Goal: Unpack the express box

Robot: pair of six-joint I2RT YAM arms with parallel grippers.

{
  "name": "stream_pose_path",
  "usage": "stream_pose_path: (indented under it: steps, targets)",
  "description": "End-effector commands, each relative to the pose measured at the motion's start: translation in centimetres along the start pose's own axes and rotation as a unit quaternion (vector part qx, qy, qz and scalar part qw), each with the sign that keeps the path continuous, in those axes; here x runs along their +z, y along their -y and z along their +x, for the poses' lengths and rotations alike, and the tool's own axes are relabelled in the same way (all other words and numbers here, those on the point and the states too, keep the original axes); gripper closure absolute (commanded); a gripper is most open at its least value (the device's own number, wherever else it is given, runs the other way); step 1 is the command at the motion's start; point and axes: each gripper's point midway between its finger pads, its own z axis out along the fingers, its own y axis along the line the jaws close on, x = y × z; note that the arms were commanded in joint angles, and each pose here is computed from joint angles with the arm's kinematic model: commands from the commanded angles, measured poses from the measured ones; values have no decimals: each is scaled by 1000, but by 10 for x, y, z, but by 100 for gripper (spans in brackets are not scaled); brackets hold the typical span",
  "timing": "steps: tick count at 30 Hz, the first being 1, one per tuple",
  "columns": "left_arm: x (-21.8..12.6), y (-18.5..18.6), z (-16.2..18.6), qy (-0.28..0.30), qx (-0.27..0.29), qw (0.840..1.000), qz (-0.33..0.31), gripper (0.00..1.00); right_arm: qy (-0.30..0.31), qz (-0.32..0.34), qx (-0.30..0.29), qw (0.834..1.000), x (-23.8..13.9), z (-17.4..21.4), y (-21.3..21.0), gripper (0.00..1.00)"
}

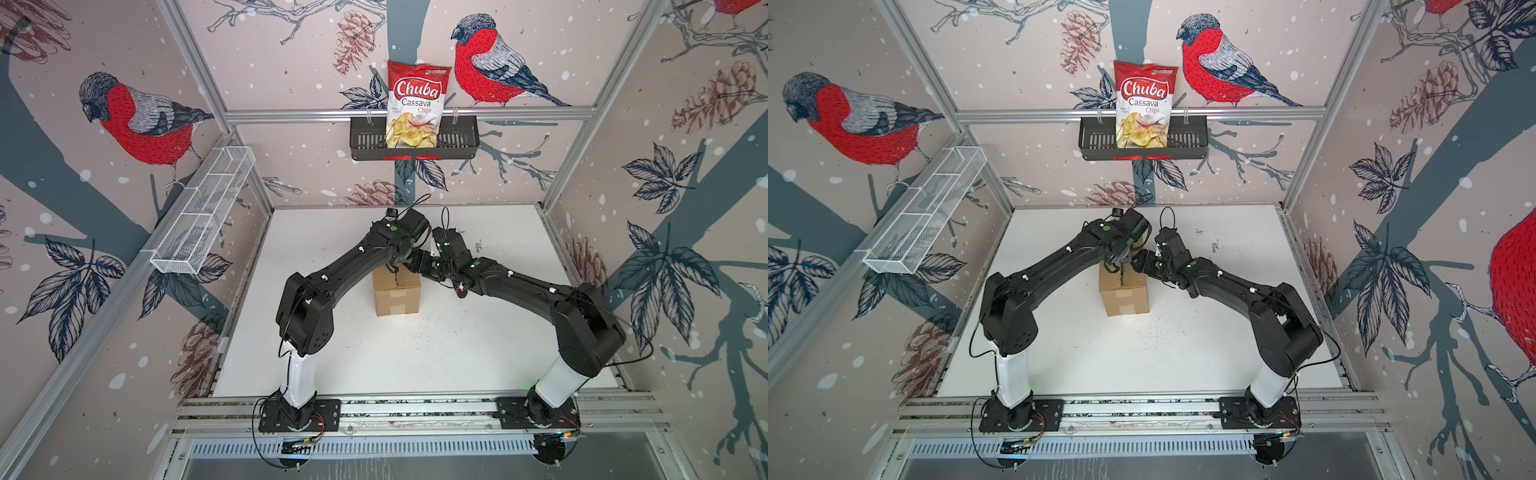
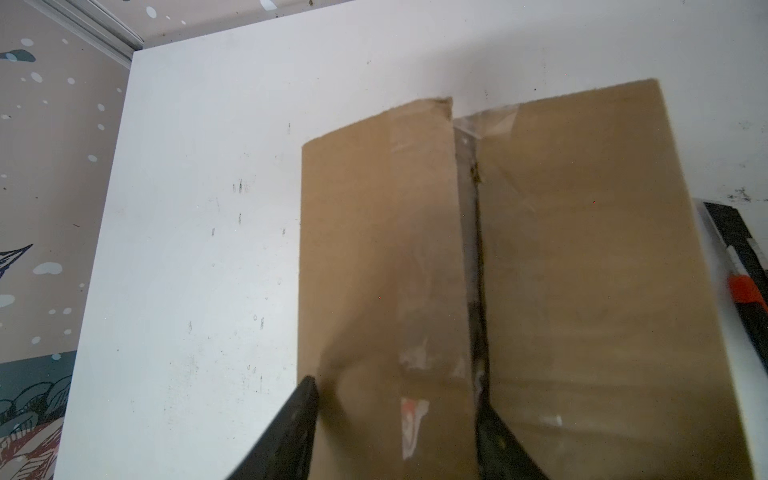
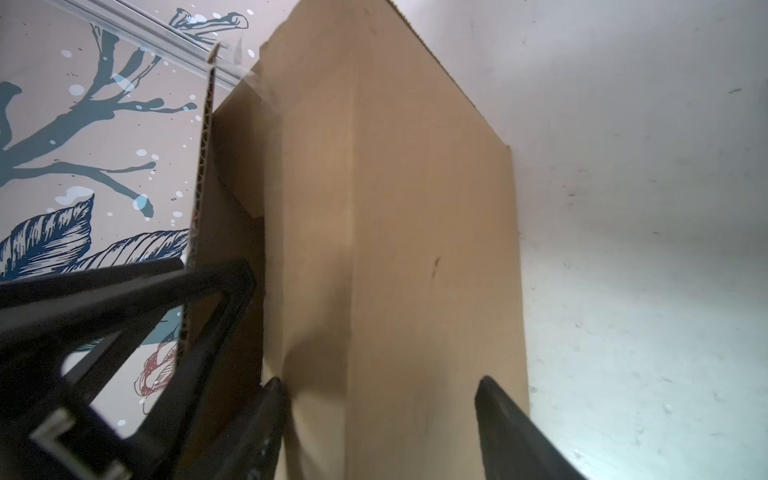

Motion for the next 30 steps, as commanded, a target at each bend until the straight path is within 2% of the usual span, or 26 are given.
stream_pose_path:
  steps: [1, 9, 14, 23, 30]
  targets:
    - [-9, -17, -4, 11, -2, 1000, -27, 49, -9, 46, 18, 999, 2, 8, 24, 31]
    - [-27, -21, -12, 39, -28, 999, 9, 56, -6, 53, 21, 998, 2, 7, 27, 31]
    - [-36, -28, -15, 55, -56, 996, 42, 56, -5, 63, 22, 998, 1, 5, 31, 31]
    - [-37, -55, -2, 81, -115, 984, 110, 55, -1, 87, 17, 996, -3, 1, 33, 31]
    - [-34, -77, 14, 90, -140, 979, 115, 51, -2, 107, 11, 994, -5, 1, 32, 31]
